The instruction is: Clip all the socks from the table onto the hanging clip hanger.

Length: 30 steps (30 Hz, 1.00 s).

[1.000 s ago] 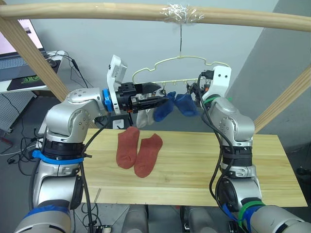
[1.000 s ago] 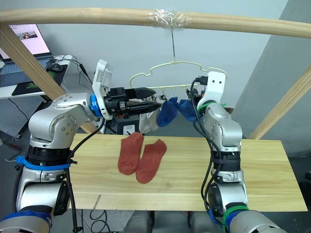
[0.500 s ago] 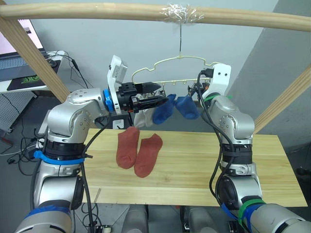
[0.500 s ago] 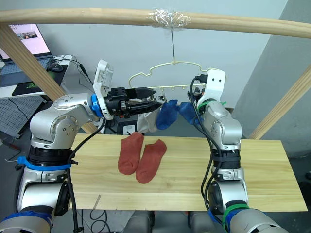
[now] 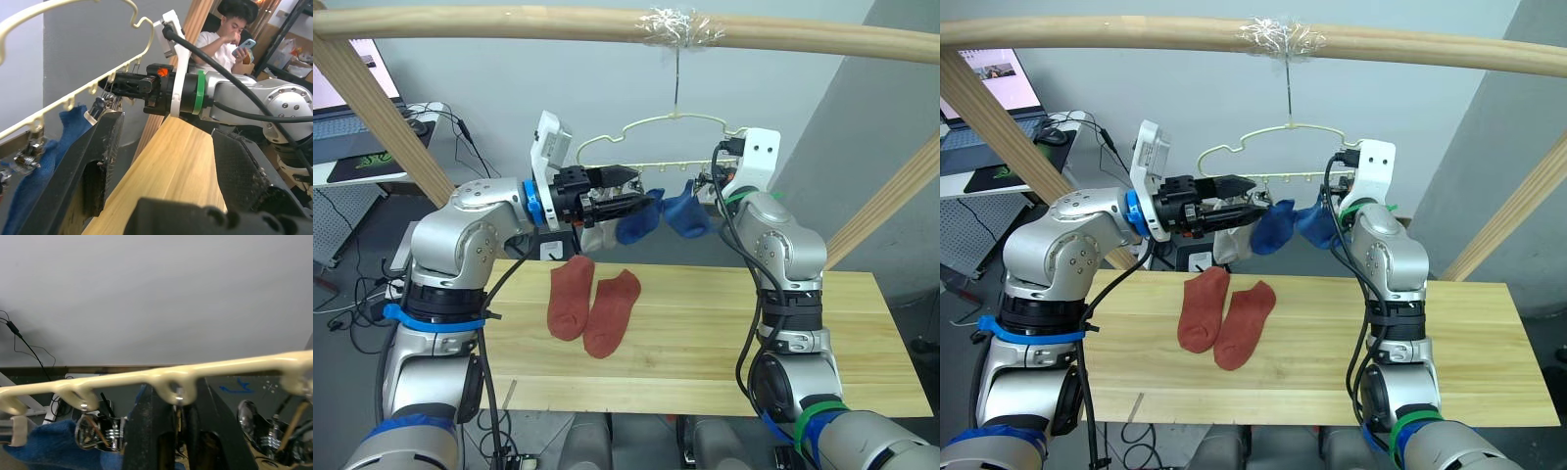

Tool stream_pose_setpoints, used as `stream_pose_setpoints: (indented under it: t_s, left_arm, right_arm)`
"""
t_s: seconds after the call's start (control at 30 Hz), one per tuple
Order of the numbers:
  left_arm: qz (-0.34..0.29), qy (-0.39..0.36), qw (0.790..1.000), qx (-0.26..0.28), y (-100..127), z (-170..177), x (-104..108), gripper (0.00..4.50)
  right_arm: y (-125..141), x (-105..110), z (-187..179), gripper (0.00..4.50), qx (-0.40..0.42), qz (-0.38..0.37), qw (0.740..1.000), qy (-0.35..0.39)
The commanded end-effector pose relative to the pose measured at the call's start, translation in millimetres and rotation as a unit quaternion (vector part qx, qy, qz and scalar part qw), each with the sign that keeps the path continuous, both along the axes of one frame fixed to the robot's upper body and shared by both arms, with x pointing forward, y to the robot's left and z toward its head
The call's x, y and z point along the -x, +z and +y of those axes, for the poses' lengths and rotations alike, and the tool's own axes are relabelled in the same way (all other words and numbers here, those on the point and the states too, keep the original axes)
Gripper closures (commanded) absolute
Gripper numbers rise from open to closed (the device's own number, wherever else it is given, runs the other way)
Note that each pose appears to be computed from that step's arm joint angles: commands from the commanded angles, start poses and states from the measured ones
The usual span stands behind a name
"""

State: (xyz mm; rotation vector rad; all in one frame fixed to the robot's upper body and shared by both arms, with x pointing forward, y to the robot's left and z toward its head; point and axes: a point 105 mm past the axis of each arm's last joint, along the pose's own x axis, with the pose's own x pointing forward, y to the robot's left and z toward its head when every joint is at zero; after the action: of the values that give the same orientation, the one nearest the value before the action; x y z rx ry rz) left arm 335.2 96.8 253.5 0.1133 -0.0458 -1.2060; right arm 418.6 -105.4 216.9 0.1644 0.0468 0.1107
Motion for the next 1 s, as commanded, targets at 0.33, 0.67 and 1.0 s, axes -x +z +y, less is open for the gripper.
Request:
stream_pose_setpoints:
  t_s: [0.33, 0.67, 1.0]
  left_arm:
    - [-0.008, 0.034, 0.997, -0.069, -32, 2, -3, 1.25]
    - [0.077, 0.178, 0.957, -0.214, -169, 39, -32, 0.88]
    - [0.091, 0.162, 0.954, -0.234, -208, 17, -45, 0.01]
  right_arm:
    - [16, 2, -3, 4.49, -0.001, -0.027, 1.0, -0.006]
    - [20, 5, 1, 4.5, 0.001, -0.028, 1.0, 0.003]
    - [21, 7, 1, 4.5, 0.002, -0.028, 1.0, 0.003]
